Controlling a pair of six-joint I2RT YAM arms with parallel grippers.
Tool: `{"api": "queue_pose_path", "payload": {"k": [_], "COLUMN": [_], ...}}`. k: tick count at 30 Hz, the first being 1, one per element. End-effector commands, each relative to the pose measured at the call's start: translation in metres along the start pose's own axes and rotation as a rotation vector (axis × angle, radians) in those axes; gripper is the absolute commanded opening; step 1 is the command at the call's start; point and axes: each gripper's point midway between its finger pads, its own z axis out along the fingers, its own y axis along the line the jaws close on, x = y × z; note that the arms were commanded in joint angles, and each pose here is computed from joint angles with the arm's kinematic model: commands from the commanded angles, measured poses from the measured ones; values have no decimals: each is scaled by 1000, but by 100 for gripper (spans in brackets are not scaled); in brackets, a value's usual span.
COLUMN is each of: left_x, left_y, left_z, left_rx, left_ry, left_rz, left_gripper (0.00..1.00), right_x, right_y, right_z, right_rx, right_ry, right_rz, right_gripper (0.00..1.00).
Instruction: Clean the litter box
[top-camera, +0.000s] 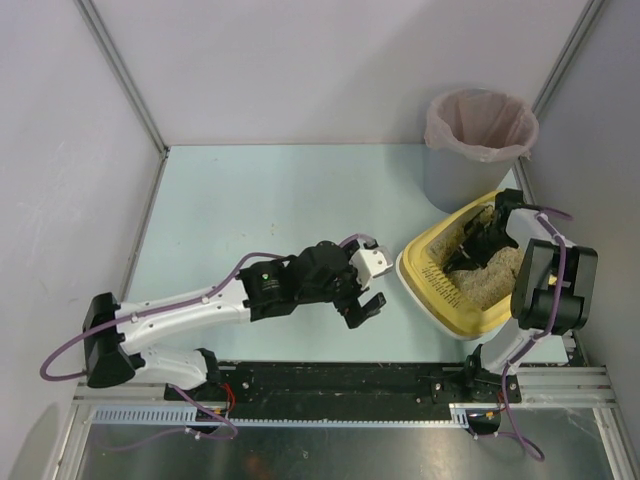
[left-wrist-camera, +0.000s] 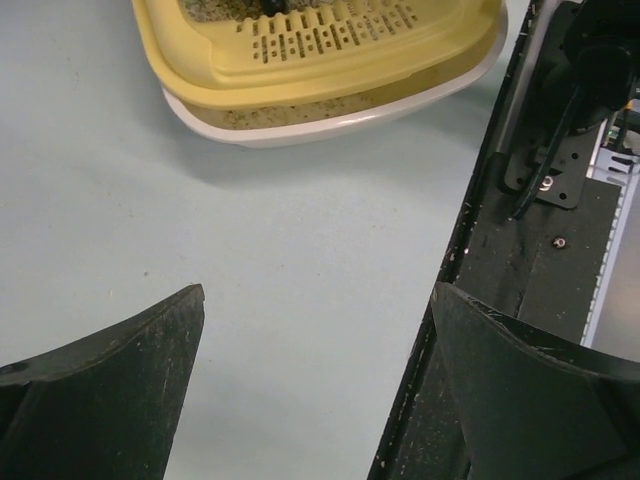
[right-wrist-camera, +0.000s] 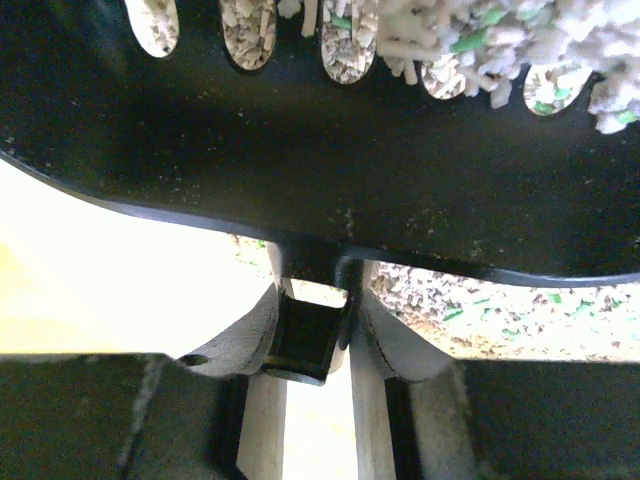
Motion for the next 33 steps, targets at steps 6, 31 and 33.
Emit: {"api": "queue_pose_path", "payload": {"k": [6,31,33], "left_x": [-78,-69,-71], "left_y": [-21,-10,-11], "left_z": [-10,9,8], "left_rx": [112,52,51], "left_ry": [-159,-120,-124], "left_rz": [-63,-39,-40], "left_gripper": [99,99,99], "right_x": [5,29,21], "right_y": [2,14,7], "right_z": [-27,-58,-56], "right_rx": [-18,-38,-30], "right_ry": [-38,-69,-72], "right_rz": [-25,-31,2], "right_gripper": [0,0,0]}}
